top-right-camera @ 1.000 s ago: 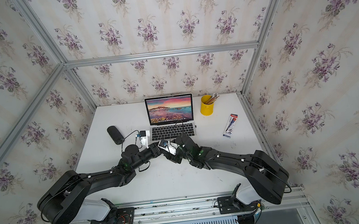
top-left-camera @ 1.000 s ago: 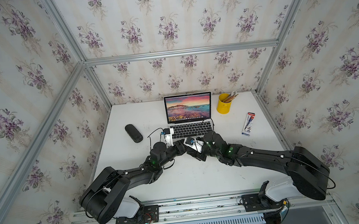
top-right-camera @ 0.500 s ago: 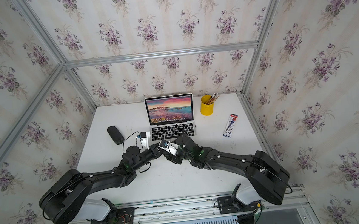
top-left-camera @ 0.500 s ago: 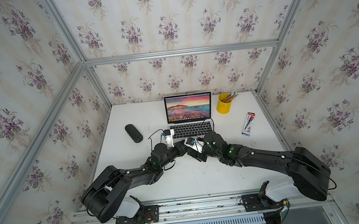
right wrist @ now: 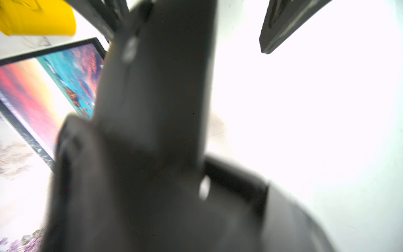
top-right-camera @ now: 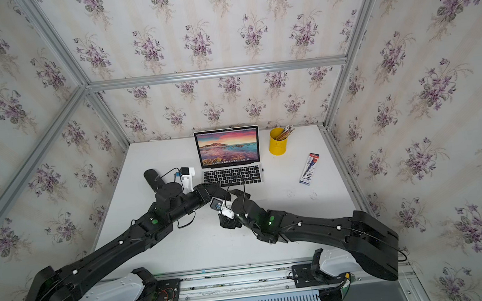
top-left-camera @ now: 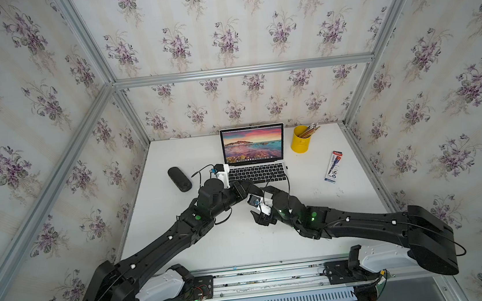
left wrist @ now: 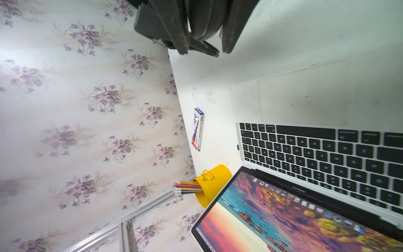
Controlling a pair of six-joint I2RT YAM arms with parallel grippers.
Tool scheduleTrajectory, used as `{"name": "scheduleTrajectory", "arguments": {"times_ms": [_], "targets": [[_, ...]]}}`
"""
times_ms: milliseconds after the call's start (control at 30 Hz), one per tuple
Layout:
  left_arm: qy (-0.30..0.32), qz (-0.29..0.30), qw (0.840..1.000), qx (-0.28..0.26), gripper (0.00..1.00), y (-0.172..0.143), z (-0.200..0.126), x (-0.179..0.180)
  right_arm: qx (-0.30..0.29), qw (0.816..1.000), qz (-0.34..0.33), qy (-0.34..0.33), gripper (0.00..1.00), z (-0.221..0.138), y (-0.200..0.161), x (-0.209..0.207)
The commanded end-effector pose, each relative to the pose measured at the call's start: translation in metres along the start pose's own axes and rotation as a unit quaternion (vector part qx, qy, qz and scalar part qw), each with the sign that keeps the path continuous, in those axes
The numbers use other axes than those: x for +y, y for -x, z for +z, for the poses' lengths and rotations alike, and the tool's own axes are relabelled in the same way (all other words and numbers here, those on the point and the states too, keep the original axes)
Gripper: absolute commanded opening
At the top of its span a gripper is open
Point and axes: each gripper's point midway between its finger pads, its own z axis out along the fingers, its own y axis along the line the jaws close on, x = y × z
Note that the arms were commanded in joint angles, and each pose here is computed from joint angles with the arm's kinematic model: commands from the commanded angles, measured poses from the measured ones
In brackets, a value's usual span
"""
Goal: Remove the wireless mouse receiver from the laptop
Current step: Place the mouse at the center of the board.
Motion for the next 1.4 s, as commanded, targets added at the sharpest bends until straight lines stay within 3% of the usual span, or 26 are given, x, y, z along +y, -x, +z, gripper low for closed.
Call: {"name": "scheduleTrajectory", "arguments": {"times_ms": [0, 300, 633, 833, 1100, 1367], "targets": [[0.116, 0.011, 0.993, 0.022, 0.00, -0.006, -0.018, 0.035, 0.025, 0.995, -0.038, -0.088, 0.94, -0.002, -0.008, -0.016], [0.150, -0.008, 0.987, 0.054, 0.00, -0.018, -0.017, 0.048, -0.021, 0.979, -0.076, -0.189, 0.92, -0.009, 0.009, -0.017], [0.144, -0.041, 0.988, 0.047, 0.00, -0.021, -0.004, 0.054, -0.052, 0.995, -0.045, -0.078, 0.88, -0.013, 0.018, 0.025], [0.135, -0.059, 0.988, 0.033, 0.00, -0.018, -0.001, 0.053, -0.052, 0.997, -0.037, -0.052, 0.87, -0.011, 0.019, 0.035], [0.122, -0.080, 0.988, 0.050, 0.00, -0.025, 0.006, 0.051, -0.071, 0.992, -0.024, -0.099, 0.82, -0.013, 0.028, 0.019], [0.106, -0.106, 0.986, 0.070, 0.00, -0.034, 0.009, 0.047, -0.053, 0.986, -0.045, -0.151, 0.73, -0.003, 0.018, 0.014]]}}
